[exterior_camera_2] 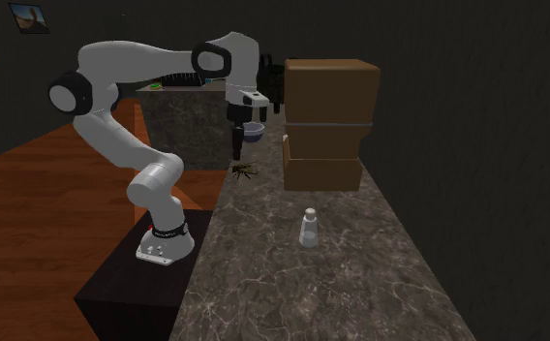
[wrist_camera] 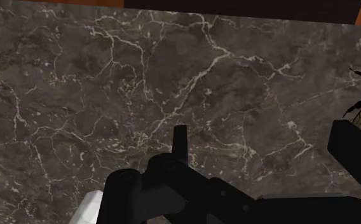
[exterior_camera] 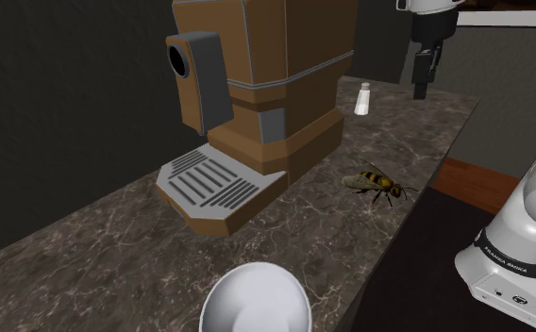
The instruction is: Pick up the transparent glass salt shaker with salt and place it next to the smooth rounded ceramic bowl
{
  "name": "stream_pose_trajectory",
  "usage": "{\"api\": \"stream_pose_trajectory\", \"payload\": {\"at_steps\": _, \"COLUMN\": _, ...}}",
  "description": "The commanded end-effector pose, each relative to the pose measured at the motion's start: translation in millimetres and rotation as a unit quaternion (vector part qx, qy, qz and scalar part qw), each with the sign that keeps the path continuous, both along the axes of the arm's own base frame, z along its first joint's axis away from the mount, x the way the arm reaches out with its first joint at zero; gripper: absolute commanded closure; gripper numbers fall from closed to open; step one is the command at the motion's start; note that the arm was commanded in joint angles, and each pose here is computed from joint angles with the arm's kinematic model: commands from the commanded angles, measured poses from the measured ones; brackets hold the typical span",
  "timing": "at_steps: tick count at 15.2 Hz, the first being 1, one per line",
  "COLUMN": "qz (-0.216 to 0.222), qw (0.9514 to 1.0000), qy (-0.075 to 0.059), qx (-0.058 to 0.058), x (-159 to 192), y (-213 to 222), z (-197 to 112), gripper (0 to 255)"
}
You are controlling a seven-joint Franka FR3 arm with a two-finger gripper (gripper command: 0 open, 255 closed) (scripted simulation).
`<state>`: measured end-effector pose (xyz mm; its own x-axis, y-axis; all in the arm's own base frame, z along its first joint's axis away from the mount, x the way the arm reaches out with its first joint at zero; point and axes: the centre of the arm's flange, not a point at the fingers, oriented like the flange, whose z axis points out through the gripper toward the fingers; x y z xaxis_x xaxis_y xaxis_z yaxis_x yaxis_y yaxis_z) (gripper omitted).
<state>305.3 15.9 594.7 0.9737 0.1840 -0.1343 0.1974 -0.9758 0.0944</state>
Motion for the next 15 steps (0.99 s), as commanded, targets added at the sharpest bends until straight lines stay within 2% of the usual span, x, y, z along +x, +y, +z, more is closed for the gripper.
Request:
{"api": "stream_pose_trajectory", "payload": {"at_steps": 1, "qz": 0.0, "qw": 1.0, "qy": 0.0, "qx": 0.0, "x": 0, "y": 0, "z": 0, "gripper": 0}}
{"api": "stream_pose_trajectory", "payload": {"at_steps": 8, "qz": -0.01, "qw": 0.9975, "qy": -0.054, "qx": 0.044, "x": 49, "y": -72, "z": -25, "gripper": 0}}
{"api": "stream_pose_trajectory", "payload": {"at_steps": 15, "qz": -0.02, "qw": 0.9902, "qy": -0.108, "qx": 0.087, "x": 100, "y": -144, "z": -51, "gripper": 0}}
